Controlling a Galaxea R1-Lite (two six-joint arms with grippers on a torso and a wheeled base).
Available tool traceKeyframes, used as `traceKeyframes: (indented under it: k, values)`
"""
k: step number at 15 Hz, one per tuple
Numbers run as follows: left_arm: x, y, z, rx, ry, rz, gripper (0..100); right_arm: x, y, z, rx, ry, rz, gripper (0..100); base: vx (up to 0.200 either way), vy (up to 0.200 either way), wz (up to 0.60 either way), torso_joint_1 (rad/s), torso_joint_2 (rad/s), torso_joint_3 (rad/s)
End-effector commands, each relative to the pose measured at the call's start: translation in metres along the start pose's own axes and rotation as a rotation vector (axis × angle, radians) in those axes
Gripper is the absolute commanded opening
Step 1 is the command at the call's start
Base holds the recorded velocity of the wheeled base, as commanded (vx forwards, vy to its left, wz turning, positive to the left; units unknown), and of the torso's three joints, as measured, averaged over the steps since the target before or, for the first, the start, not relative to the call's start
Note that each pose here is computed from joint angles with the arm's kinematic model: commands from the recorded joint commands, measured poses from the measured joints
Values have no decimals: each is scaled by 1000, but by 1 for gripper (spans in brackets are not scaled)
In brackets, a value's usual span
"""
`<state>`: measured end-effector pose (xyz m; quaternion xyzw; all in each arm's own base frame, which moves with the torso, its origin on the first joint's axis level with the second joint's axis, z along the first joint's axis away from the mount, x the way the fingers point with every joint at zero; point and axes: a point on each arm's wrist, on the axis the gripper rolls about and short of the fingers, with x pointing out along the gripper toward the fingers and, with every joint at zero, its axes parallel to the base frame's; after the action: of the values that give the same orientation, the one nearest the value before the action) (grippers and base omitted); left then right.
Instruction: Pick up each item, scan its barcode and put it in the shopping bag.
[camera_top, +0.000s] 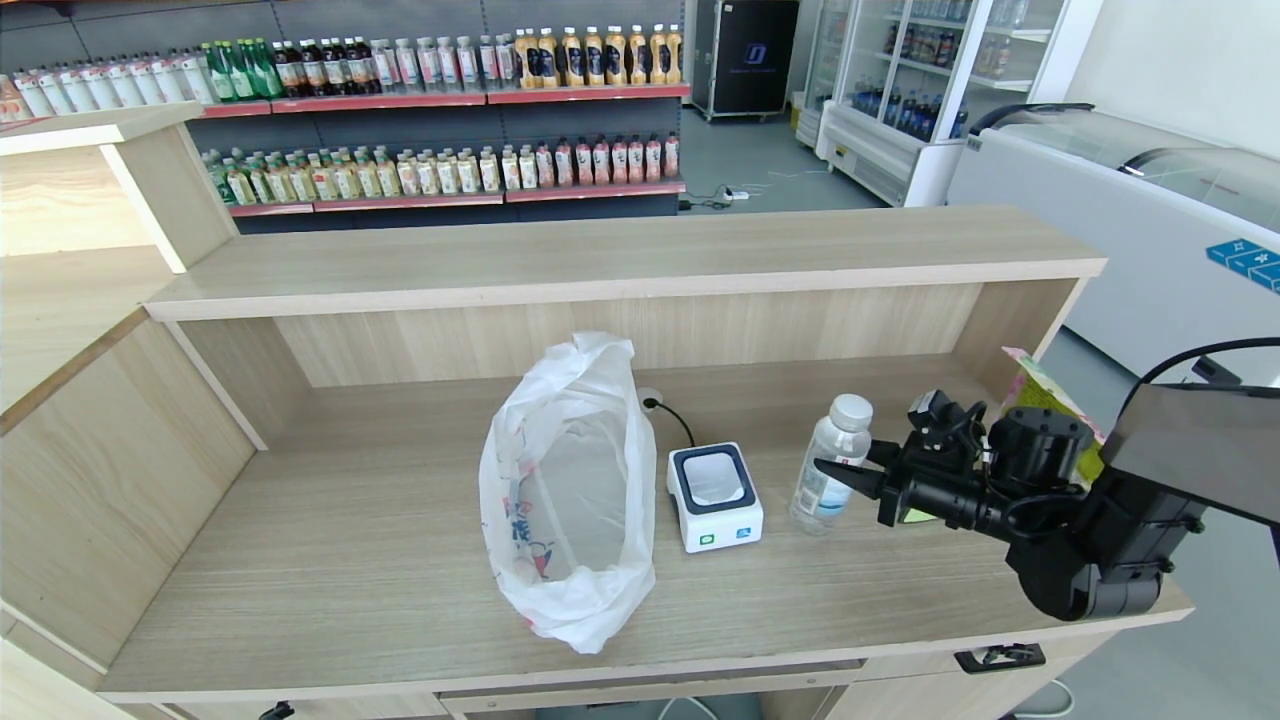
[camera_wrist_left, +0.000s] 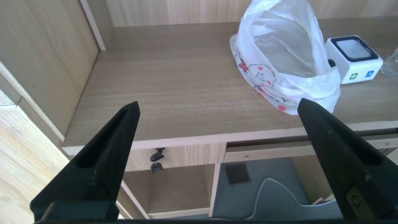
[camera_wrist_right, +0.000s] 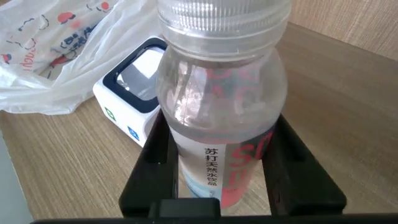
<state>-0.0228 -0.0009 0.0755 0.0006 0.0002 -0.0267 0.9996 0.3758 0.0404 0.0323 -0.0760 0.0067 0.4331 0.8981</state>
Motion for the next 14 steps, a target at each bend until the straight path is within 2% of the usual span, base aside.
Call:
traceKeyframes:
  k: [1, 5, 7, 9, 12, 14]
  values:
    - [0, 0, 0, 0, 1, 0, 100, 1, 0, 0, 0, -1, 3, 0, 0, 0, 0, 0, 0, 0]
    - [0, 0, 0, 0, 1, 0, 100, 0, 1, 2, -10, 0, -4, 0, 0, 0, 0, 0, 0, 0]
    - [0, 0, 0, 0, 1, 0, 100, -10, 7, 16, -15, -3, -11, 0, 0, 0, 0, 0, 0, 0]
    - [0, 0, 0, 0, 1, 0, 100, -25, 18, 49, -13, -23, 1, 0, 0, 0, 0, 0, 0, 0]
    - [0, 0, 0, 0, 1, 0, 100, -55, 35, 133, 72, -96, 120, 0, 0, 0, 0, 0, 0, 0]
    - [0, 0, 0, 0, 1, 0, 100, -74, 47, 172, 109, -141, 171, 0, 0, 0, 0, 0, 0, 0]
